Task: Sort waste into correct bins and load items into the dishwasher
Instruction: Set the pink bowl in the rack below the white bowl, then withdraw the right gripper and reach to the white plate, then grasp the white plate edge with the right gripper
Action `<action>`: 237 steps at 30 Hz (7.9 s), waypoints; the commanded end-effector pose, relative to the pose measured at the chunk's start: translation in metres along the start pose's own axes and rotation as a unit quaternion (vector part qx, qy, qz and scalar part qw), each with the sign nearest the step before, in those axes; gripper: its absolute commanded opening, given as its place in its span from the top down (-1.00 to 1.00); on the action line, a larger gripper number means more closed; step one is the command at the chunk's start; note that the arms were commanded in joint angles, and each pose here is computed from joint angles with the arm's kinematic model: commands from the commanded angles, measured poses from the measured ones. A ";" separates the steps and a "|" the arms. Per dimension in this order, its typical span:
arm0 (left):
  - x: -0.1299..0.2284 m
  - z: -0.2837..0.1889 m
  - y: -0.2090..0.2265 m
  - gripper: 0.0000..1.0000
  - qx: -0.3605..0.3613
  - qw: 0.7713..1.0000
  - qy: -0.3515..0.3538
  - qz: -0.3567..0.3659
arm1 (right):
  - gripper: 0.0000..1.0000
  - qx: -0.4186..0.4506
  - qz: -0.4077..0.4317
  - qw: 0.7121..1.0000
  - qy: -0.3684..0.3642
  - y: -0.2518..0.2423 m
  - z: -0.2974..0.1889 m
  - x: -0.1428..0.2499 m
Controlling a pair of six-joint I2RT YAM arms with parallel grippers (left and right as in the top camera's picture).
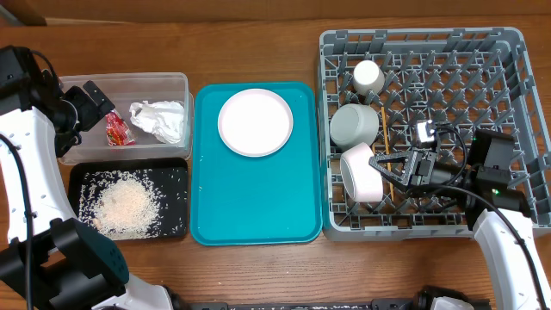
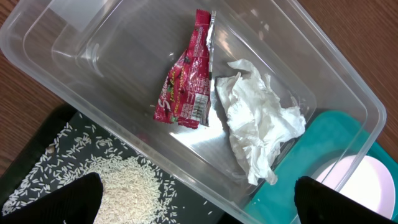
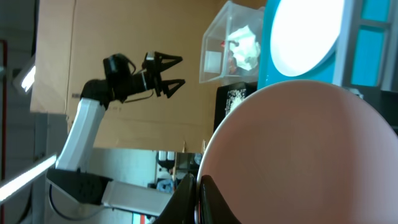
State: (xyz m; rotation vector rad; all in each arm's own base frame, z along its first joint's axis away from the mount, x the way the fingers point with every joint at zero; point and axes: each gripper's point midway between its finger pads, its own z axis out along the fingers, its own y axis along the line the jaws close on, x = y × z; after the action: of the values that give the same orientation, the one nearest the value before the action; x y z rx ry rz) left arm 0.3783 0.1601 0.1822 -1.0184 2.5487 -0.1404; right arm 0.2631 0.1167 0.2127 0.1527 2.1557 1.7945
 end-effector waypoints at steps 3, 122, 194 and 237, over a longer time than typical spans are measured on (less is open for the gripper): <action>-0.001 -0.010 -0.002 -1.00 0.002 1.000 -0.012 0.014 | 0.92 0.024 0.076 0.997 -0.013 -0.015 0.002 0.000; -0.001 -0.010 -0.002 -1.00 0.002 1.000 -0.012 0.014 | 0.88 0.457 -0.188 0.869 0.033 0.002 0.078 -0.046; -0.001 -0.010 -0.002 -1.00 0.002 1.000 -0.012 0.014 | 0.36 0.530 -0.360 0.758 0.120 -0.095 0.239 -0.052; -0.001 -0.010 -0.002 -1.00 0.002 1.000 -0.012 0.014 | 0.28 0.554 -0.358 0.744 0.109 -0.163 0.225 -0.043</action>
State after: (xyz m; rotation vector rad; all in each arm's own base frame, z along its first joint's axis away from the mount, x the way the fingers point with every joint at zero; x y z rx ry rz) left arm 0.3782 0.1600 0.1821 -1.0193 2.5492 -0.1406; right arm 0.3955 0.2891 0.0304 -0.5784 2.6031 -0.0003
